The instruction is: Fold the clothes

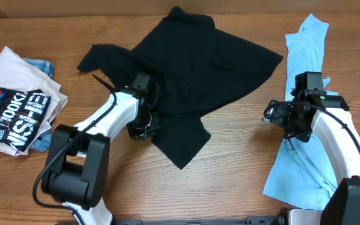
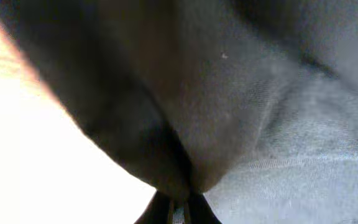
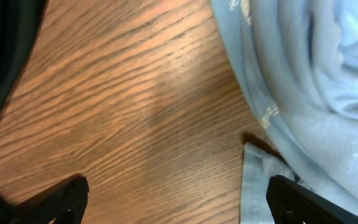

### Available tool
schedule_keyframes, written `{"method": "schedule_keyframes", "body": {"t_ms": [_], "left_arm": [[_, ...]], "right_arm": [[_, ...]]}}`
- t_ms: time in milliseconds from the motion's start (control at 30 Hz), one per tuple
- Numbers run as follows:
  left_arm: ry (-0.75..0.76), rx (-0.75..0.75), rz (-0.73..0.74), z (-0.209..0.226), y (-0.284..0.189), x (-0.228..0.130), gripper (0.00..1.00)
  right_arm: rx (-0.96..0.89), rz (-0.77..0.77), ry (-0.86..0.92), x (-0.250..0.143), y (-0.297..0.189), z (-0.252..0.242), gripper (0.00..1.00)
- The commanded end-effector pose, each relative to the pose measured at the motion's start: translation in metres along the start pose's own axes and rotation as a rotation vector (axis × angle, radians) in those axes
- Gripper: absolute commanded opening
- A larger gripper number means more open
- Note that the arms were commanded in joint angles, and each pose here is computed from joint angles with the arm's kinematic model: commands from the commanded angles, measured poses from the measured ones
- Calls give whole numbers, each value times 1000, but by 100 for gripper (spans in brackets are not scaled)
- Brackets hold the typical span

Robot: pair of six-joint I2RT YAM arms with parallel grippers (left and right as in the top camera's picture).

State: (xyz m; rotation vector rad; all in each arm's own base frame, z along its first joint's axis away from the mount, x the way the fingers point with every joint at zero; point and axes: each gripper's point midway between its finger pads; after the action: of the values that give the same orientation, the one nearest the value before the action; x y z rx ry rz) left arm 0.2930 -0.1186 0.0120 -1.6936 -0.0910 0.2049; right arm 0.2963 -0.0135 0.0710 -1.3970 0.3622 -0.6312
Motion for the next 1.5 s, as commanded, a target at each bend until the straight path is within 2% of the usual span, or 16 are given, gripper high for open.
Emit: {"method": "schedule_keyframes", "body": {"t_ms": [0,167,267,433,733,967,1000,1067,1167,1200,1367,1467], "left_arm": [[-19,87,-138,38,-53,7,4],[-160,72,-239,87,-106,5,4],[-230,41,-278,106,-124,3,4],[-224,32,-267,108,-124,1,4],[-221,8,-267,104,-124,2,4],[-221,6,-275,104,-125,4,4],[-220,5,-276,104,-125,4,4],[-221,6,-276,104,-125,4,4],[-221,6,-275,104,-125,4,4],[-220,6,-274,104,-125,4,4],[-211,4,-275,103,-125,4,4],[-126,-35,-305,96,-138,11,4]], "right_arm": [[16,-42,3,12,-8,2,95],[54,1,-35,7,-1,9,94],[242,65,-156,0,4,44,90],[312,27,-228,12,13,61,79],[262,136,-248,6,80,55,80],[264,145,-290,2,103,64,79],[262,150,-292,1,104,64,75],[259,157,-293,-1,106,64,56],[255,164,-288,-3,106,62,21],[254,167,-287,-3,106,62,6],[246,179,-276,-3,97,61,4],[240,155,-273,12,57,68,4]]}}
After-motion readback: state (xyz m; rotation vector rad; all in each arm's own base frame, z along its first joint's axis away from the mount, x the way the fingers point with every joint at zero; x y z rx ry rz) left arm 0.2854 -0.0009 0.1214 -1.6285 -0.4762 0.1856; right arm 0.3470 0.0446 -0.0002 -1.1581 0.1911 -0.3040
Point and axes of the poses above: each gripper's point midway between its finger pads, its own y axis out along the fingers, its own z axis along the line the jaws close on, x = y × z, and after that the axes turned 9 degrees about y, right-handed
